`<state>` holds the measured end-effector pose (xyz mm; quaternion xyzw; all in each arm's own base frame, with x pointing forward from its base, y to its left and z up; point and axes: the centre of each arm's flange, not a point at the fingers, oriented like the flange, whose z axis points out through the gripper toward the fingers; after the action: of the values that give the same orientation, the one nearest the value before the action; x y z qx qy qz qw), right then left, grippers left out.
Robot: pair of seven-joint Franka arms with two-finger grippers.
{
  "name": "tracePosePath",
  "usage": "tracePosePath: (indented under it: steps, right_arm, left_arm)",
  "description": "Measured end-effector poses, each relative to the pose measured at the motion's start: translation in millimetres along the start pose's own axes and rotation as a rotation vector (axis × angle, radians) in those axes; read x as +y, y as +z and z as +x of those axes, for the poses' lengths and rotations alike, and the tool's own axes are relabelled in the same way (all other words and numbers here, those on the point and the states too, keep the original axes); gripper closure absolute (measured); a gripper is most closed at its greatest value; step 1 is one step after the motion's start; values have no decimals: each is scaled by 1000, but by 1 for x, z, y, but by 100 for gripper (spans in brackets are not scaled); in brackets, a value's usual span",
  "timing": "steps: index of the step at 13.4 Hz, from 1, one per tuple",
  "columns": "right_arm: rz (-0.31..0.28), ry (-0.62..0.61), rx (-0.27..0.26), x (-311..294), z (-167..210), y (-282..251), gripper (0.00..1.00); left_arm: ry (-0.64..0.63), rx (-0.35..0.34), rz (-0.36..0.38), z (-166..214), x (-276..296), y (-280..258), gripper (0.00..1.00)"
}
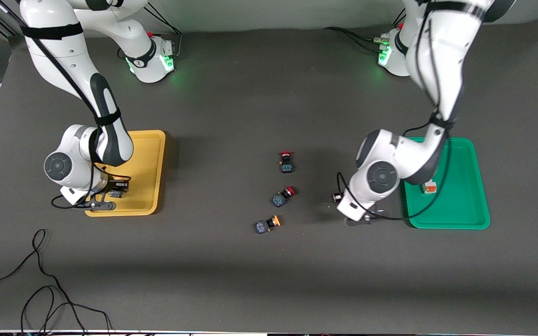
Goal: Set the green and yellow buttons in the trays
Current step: 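Place the white switch in the green tray while the right gripper drops the black switch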
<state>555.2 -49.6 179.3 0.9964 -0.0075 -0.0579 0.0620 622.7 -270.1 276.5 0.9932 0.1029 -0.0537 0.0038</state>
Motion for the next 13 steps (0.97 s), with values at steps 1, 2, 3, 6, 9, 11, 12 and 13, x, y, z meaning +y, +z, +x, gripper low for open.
tracePosePath:
  steps: [1,2,3,6,9,11,12,13]
  right_arm:
    - [1,-1,-2,9,-1,1,56]
    - [3,0,-3,15,-1,2,56]
    - [3,1,-4,19,-2,3,56]
    - [3,-1,-4,19,-2,3,30]
    - [12,-3,-10,16,0,-2,0]
    - [49,-1,-18,11,4,-26,0]
    - [75,8,-19,8,6,-46,0]
    - [100,24,-12,6,8,-68,0]
  left_arm:
    - [-10,-9,10,1,-4,-43,59]
    - [-15,-17,19,-2,-8,-83,59]
    - [-20,-21,25,-5,-15,-117,59]
    - [1,-67,45,3,-80,-167,59]
    - [73,-145,35,40,-195,-165,59]
    - [90,-162,18,59,-286,-156,59]
    - [95,-158,31,63,-320,-147,59]
    - [98,-145,44,65,-338,-132,59]
